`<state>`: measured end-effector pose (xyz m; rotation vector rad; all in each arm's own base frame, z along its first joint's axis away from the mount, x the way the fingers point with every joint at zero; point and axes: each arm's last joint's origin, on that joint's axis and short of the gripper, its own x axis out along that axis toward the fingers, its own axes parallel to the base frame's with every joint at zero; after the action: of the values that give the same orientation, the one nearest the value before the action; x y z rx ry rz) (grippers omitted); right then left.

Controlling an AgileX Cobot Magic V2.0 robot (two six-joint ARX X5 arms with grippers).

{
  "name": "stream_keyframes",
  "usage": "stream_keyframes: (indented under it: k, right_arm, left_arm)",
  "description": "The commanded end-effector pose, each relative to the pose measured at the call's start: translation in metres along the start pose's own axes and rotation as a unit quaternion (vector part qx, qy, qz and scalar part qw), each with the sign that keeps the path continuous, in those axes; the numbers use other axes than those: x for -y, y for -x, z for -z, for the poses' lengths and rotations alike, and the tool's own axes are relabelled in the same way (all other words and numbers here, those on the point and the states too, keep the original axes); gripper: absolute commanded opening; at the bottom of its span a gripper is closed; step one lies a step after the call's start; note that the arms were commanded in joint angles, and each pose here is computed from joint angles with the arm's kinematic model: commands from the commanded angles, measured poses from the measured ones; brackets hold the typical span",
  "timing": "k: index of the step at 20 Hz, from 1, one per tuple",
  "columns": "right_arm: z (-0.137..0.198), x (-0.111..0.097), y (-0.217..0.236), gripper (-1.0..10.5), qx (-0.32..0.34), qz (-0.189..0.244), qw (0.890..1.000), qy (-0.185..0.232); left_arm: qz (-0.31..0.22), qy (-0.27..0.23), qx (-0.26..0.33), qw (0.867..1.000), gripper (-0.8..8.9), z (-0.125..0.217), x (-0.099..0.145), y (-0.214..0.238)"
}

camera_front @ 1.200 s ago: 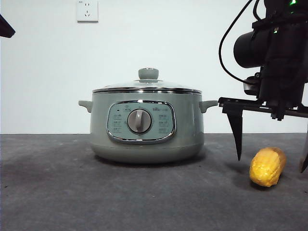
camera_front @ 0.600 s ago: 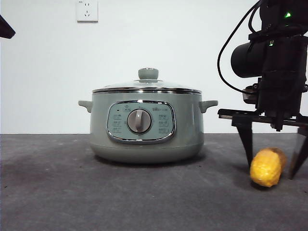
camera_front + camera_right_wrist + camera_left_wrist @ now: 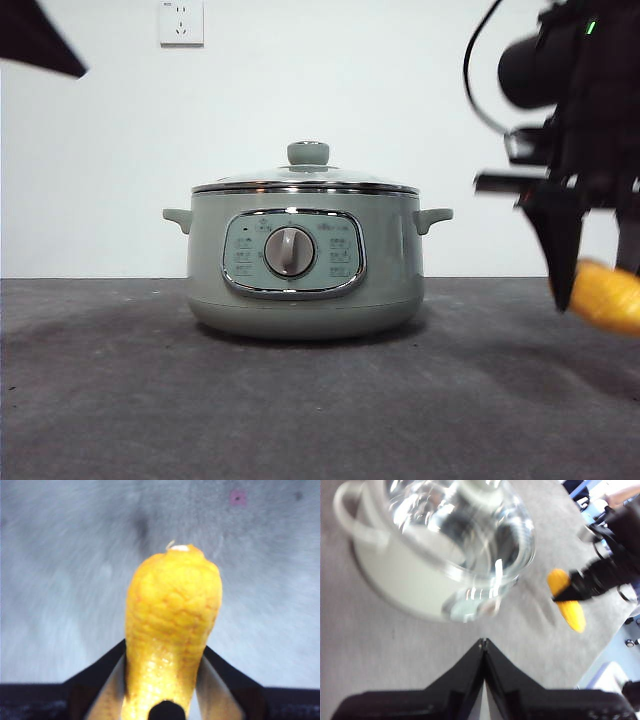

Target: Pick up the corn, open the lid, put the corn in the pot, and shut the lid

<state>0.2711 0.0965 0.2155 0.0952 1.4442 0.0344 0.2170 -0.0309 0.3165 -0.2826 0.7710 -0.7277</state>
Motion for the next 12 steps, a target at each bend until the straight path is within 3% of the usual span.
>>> stream_keyframes:
  k: [1, 2, 5, 8, 12]
  right_arm:
    - [0.011, 0.003, 0.024, -0.1, 0.019, -0.008, 0.998, 0.062]
    - [0.018, 0.005, 0.035, -0.1, 0.027, -0.01, 0.997, 0.076]
    - [0.036, 0.012, 0.062, -0.1, 0.044, -0.014, 0.994, 0.1]
    - [0.05, 0.017, 0.078, -0.1, 0.057, -0.017, 0.992, 0.111]
    - [0.059, 0.019, 0.091, -0.1, 0.082, -0.024, 0.99, 0.116]
  left_arm:
    - [-0.019, -0.02, -0.006, 1.0, 0.05, -0.034, 0.005, -0.007]
    - [-0.037, -0.031, -0.01, 0.999, 0.46, -0.049, 0.009, -0.011]
    - [-0.067, -0.054, -0.031, 0.996, 3.43, -0.093, 0.023, -0.028]
    - [-0.091, -0.086, -0.061, 0.99, 4.53, -0.131, 0.039, -0.052]
    - [-0.142, -0.149, -0.092, 0.974, 5.13, -0.162, 0.063, -0.088]
